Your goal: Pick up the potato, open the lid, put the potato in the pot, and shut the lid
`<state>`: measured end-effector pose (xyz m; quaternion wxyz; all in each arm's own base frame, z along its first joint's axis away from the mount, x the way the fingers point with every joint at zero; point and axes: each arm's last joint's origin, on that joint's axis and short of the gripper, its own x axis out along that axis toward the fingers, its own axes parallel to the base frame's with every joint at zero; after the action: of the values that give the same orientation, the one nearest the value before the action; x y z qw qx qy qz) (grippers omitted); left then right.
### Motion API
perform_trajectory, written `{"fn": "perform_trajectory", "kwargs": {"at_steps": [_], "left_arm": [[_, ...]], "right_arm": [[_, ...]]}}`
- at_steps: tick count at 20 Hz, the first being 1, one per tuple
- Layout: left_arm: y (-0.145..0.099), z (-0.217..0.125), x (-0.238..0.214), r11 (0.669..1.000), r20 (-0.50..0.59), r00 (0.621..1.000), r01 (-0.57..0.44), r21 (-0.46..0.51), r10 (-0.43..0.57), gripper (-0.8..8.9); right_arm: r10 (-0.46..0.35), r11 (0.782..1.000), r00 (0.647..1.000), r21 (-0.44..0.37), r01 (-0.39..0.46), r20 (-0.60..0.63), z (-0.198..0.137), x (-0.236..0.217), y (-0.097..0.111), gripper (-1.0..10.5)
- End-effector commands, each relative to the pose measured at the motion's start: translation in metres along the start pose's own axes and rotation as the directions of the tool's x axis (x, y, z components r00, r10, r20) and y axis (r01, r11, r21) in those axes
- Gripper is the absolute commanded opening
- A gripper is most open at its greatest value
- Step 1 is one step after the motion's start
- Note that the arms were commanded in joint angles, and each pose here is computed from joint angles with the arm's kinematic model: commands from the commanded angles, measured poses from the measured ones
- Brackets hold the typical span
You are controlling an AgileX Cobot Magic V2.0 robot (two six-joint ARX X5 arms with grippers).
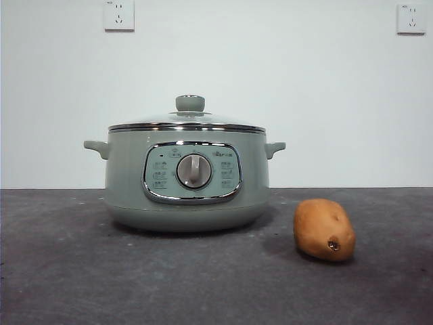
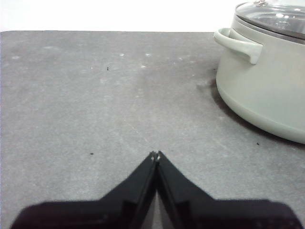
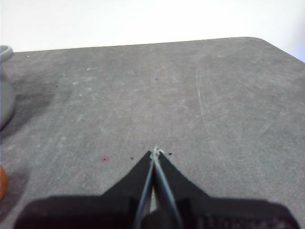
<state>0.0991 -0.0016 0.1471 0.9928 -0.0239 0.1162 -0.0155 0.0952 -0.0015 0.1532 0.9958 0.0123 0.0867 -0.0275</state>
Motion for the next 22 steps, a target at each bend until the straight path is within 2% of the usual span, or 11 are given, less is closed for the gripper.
{"fn": "perform_trajectory", "kwargs": {"at_steps": [1,13,16,19,22], "left_arm": [[0.0001,-0.0027,0.0009,1.0,-0.006,1.0,-0.002,0.005,0.002,0.0],[0.0002,-0.0026,0.0009,1.0,-0.005,1.0,-0.003,0.001,0.003,0.0],[0.0002,-0.0022,0.0009,1.0,-0.001,1.0,-0.003,-0.007,0.003,-0.02],[0.0001,-0.0017,0.0007,1.0,-0.001,1.0,-0.002,-0.006,0.002,-0.02],[-0.0002,0.0012,-0.0003,1.0,0.004,1.0,0.006,-0.006,-0.005,-0.02]], "right_arm": [[0.0,1.0,1.0,-0.01,0.0,-0.003,-0.003,0.0012,0.0,0.0],[0.002,1.0,1.0,0.001,-0.002,0.001,-0.0027,0.0011,0.0001,0.0],[0.001,0.995,1.0,0.098,-0.001,-0.002,-0.0029,0.0012,0.0001,0.0],[0.001,0.979,1.0,0.204,-0.001,-0.001,-0.0029,0.0012,0.0001,0.0],[0.014,0.951,1.0,0.31,-0.012,-0.005,-0.0026,0.0009,0.0004,-0.1]]}}
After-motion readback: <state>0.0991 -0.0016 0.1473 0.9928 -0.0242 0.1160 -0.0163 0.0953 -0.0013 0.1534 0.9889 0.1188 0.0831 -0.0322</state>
